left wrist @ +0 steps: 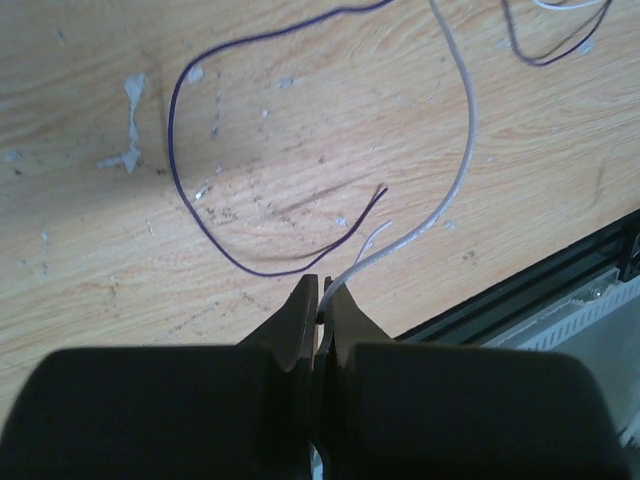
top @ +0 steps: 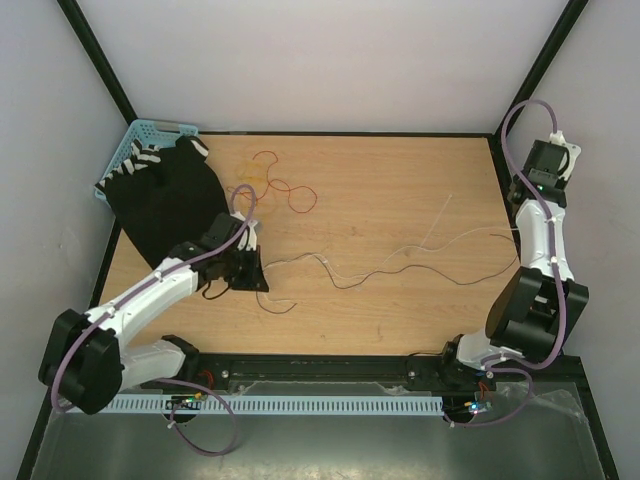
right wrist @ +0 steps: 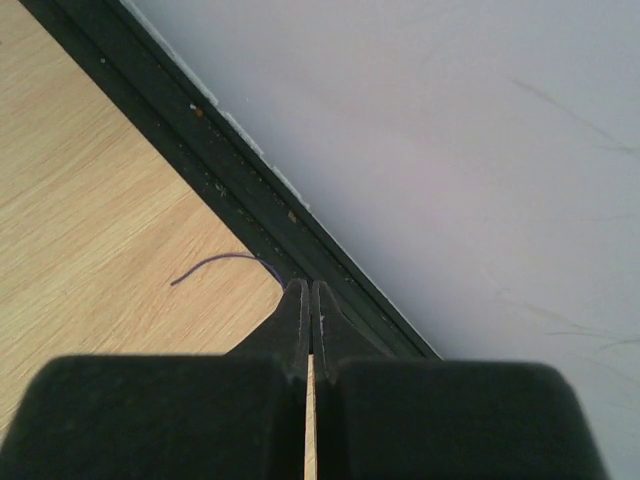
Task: Zip-tie the wires
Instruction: Straighten the cable at the center of the board.
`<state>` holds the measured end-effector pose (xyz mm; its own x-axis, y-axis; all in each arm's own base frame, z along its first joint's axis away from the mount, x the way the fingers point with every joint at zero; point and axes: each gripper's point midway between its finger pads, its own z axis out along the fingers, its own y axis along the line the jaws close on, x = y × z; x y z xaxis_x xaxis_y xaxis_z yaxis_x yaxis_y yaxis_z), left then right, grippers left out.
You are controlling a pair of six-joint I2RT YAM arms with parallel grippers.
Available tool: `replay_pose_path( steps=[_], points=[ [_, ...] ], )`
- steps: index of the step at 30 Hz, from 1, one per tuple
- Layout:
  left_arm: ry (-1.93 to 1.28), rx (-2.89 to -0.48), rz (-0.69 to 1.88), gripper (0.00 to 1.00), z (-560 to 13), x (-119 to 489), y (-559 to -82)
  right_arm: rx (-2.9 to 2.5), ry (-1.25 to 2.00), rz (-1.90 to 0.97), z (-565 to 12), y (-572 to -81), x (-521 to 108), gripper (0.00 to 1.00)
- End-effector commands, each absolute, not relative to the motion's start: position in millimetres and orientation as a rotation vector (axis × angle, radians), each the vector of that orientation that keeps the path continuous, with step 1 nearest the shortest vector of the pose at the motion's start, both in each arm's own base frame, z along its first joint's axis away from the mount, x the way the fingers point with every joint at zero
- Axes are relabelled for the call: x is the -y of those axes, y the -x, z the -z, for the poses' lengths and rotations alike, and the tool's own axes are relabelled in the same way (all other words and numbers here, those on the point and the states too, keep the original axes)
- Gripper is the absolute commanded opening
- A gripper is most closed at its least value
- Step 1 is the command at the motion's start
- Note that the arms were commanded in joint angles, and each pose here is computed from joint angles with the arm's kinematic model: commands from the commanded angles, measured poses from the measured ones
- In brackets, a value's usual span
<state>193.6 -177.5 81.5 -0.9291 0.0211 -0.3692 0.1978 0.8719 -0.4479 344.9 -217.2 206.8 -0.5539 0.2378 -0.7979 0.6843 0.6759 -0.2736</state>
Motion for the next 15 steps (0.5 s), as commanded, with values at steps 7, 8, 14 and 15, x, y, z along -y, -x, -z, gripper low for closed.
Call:
replay_pose_path(
  steps=[7, 8, 14, 15],
  points=[
    [-0.074, -2.805, 0.619, 0.0, -53.2, 165.5, -180.3, -2.218, -0.72, 0.661, -155.7, -344.1, 205.5, 0.0],
    [-0.067, -2.81, 0.608, 0.0, -50.9, 163.9, -179.4, -2.225, -0.72, 0.658, -151.6, -343.2, 204.9, 0.01],
    [-0.051, -2.842, 0.573, 0.05, -33.1, 161.1, -178.4, -2.266, -0.706, 0.616, -134.6, -342.4, 197.9, 0.1],
    [-0.048, -2.845, 0.571, 0.05, -29.8, 161.1, -178.9, -2.267, -0.707, 0.607, -133.9, -342.6, 196.9, 0.12]
  ],
)
